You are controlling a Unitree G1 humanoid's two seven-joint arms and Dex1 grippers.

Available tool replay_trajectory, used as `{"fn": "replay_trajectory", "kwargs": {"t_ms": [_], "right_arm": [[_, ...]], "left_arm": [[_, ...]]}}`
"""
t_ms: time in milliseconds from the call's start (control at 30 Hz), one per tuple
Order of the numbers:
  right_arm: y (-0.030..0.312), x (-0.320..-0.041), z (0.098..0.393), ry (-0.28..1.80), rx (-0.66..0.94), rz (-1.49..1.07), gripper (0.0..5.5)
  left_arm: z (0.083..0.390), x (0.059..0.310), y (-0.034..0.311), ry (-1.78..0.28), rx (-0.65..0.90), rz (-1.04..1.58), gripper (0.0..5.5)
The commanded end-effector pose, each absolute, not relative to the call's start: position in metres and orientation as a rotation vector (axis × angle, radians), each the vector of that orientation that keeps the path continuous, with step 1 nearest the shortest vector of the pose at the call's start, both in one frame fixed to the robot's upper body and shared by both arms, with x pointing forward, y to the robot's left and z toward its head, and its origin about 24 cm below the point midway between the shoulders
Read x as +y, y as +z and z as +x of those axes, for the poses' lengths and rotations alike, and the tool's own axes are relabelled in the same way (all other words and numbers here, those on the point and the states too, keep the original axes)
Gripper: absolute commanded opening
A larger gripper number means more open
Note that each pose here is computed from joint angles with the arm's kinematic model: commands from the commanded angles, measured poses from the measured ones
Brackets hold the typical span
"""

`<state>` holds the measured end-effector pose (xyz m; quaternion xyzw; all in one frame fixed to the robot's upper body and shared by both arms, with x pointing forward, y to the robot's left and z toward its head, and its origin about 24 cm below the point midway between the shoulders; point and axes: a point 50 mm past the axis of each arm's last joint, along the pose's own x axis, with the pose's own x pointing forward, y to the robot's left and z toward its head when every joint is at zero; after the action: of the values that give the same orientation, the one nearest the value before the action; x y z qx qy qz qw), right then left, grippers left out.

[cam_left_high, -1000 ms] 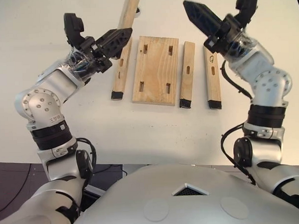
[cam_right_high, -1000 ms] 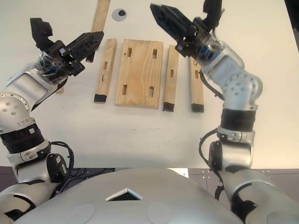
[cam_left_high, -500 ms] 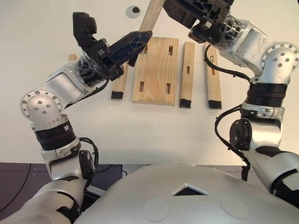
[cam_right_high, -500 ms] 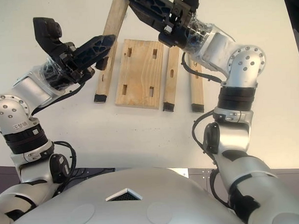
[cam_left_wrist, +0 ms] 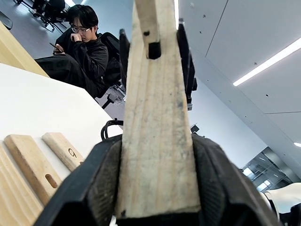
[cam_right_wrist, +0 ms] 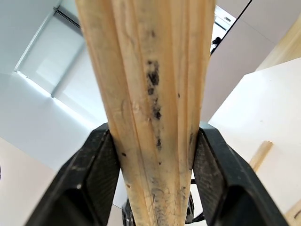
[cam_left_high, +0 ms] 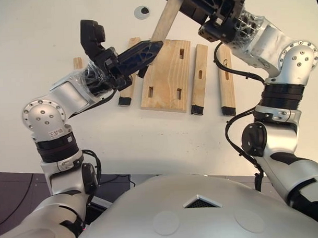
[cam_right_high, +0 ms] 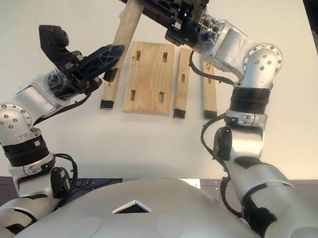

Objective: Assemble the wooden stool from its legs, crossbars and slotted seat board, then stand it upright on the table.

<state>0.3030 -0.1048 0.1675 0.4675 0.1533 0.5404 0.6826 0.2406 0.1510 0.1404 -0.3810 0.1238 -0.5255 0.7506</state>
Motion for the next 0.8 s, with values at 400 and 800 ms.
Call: {"fn": "replay_trajectory", "kwargs": {"t_ms": [400,800], "right_arm": [[0.093,-0.179,0.270,1.045,0.073,0.409,2.06],[0.066,-0.155,0.260,1.127,0.096,0.284,2.05]], "left_arm": [[0.235,0.217,0.074,-0.706,0.300,-0.651,3.66],[0.235,0.210,0.068,-0.714,0.313,-0.668,3.66]]}}
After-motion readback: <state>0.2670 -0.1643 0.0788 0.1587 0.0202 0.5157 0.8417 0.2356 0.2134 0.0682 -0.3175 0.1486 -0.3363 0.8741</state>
